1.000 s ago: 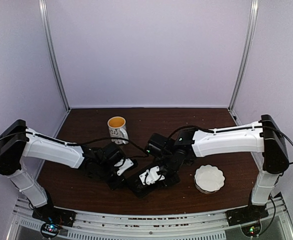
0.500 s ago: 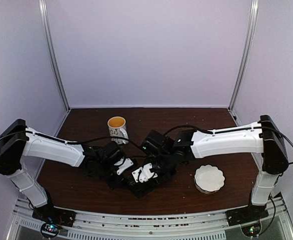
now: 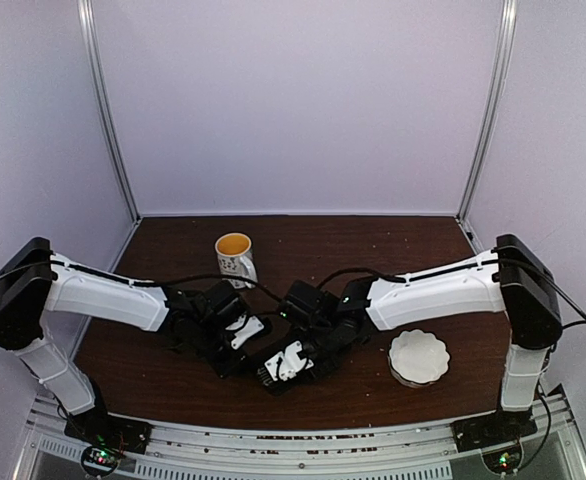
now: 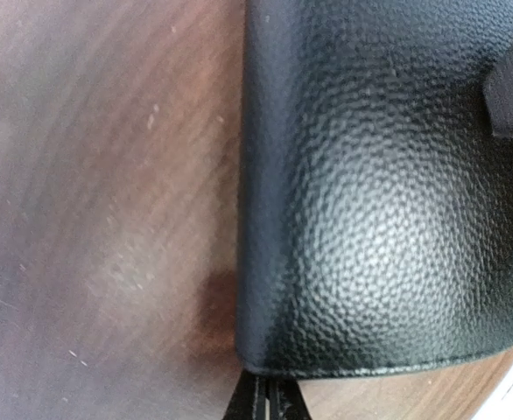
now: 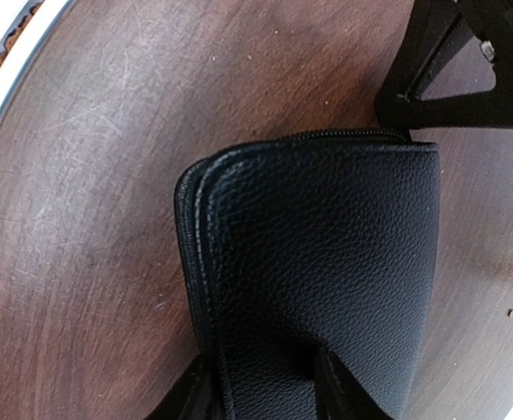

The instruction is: Sort the hair-cutting tools

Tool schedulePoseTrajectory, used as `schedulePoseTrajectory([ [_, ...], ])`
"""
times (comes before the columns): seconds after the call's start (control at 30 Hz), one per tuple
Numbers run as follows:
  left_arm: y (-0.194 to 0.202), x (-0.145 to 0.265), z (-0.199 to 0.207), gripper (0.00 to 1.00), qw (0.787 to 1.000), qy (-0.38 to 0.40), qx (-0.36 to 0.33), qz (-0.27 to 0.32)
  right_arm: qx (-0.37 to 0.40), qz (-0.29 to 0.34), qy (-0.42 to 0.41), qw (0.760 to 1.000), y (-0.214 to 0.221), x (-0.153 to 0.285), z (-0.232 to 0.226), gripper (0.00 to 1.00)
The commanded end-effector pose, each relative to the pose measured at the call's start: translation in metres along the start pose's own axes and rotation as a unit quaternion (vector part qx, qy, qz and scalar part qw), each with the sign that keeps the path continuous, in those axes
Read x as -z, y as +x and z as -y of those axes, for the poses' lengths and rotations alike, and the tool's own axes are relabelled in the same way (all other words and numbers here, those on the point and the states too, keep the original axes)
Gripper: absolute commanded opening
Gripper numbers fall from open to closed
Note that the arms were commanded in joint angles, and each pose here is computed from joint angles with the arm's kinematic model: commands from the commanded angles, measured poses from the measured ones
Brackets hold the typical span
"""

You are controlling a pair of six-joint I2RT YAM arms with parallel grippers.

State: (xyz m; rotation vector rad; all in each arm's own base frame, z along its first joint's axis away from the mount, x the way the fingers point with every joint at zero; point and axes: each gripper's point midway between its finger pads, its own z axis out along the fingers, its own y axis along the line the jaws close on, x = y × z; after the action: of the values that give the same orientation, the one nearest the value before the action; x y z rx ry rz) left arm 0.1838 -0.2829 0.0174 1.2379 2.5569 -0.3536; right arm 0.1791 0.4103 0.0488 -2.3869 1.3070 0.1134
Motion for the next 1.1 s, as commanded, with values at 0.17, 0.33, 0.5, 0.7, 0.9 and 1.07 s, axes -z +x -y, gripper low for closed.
schedulePoseTrajectory([
  [0.17,0.055,0.012,0.016,0.00,0.994,0.057,0.059,-0.069,0.001,-0.084,-0.007,0.996,0.041,-0.030,-0.019,0.33],
  [0.33,0.038,0.016,0.040,0.00,0.992,0.117,0.046,-0.033,-0.023,-0.084,0.001,0.996,0.042,-0.035,-0.016,0.33],
  [0.5,0.010,0.012,0.067,0.00,0.981,0.190,0.032,0.005,-0.058,-0.082,0.032,0.994,0.040,-0.038,-0.001,0.33],
  [0.7,0.011,0.007,0.073,0.00,0.978,0.205,0.023,0.002,-0.089,-0.080,0.057,0.991,0.042,-0.040,0.009,0.32],
  [0.9,-0.001,0.010,0.075,0.00,0.977,0.212,0.013,0.032,-0.150,-0.067,0.090,0.982,0.038,-0.038,0.027,0.32],
  [1.07,-0.014,0.010,0.065,0.00,0.981,0.187,0.017,0.054,-0.184,-0.054,0.090,0.977,0.032,-0.029,0.030,0.32],
])
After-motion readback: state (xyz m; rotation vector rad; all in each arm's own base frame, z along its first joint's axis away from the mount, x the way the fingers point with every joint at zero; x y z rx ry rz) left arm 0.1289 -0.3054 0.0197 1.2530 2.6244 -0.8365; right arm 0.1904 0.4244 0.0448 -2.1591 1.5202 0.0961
